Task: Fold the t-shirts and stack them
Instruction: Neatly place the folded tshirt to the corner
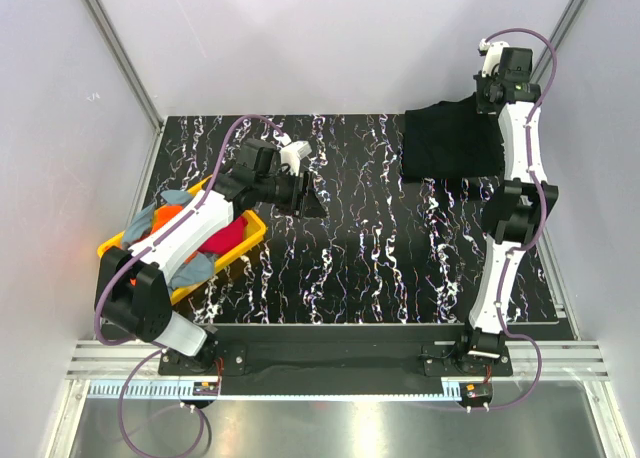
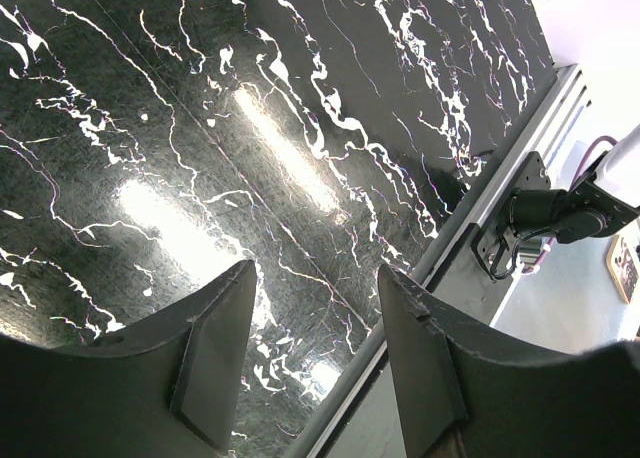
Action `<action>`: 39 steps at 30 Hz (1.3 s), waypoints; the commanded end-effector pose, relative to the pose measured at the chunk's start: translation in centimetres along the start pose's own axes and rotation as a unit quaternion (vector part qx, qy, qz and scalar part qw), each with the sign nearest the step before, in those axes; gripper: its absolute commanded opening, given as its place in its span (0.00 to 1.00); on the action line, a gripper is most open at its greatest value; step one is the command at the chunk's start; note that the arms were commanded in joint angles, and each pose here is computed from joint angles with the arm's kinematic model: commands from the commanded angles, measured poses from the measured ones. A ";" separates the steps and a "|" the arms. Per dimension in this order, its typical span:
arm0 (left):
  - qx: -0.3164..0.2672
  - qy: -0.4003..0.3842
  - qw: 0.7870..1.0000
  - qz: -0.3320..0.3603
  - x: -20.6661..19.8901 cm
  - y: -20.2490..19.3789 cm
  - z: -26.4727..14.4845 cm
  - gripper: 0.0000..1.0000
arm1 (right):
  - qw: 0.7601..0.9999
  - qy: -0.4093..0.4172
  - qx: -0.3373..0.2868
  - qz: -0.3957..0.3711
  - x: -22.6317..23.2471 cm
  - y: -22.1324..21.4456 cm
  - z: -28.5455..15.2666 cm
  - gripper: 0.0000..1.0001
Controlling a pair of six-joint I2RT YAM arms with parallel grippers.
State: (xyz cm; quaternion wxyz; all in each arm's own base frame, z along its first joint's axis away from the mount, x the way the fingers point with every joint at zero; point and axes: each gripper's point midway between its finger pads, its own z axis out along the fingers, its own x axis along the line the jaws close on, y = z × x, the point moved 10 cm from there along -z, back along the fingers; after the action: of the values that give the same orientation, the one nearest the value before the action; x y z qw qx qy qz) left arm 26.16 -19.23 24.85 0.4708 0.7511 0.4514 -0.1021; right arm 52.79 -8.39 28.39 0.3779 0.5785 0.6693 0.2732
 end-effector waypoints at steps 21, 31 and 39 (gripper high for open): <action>-0.002 -0.017 1.000 0.002 0.0 0.0 0.4 0.57 | 0.993 -0.066 -0.094 -0.009 -4.6 0.3 6.3 0.02; 0.006 -0.019 1.000 0.009 -0.4 -0.4 0.9 0.58 | 0.990 -0.070 -0.122 -0.023 -4.7 -0.3 9.1 0.16; 0.008 -0.021 1.000 0.008 -0.5 -0.4 1.0 0.59 | 0.988 -0.110 -0.110 0.004 -5.1 -0.8 9.3 0.72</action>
State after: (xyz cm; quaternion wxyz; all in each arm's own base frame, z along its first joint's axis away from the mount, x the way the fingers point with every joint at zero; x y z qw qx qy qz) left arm 25.75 -19.98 23.95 0.4601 0.7578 0.4482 -0.1147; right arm 60.04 -13.65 19.76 0.4576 0.5638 0.6331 0.2682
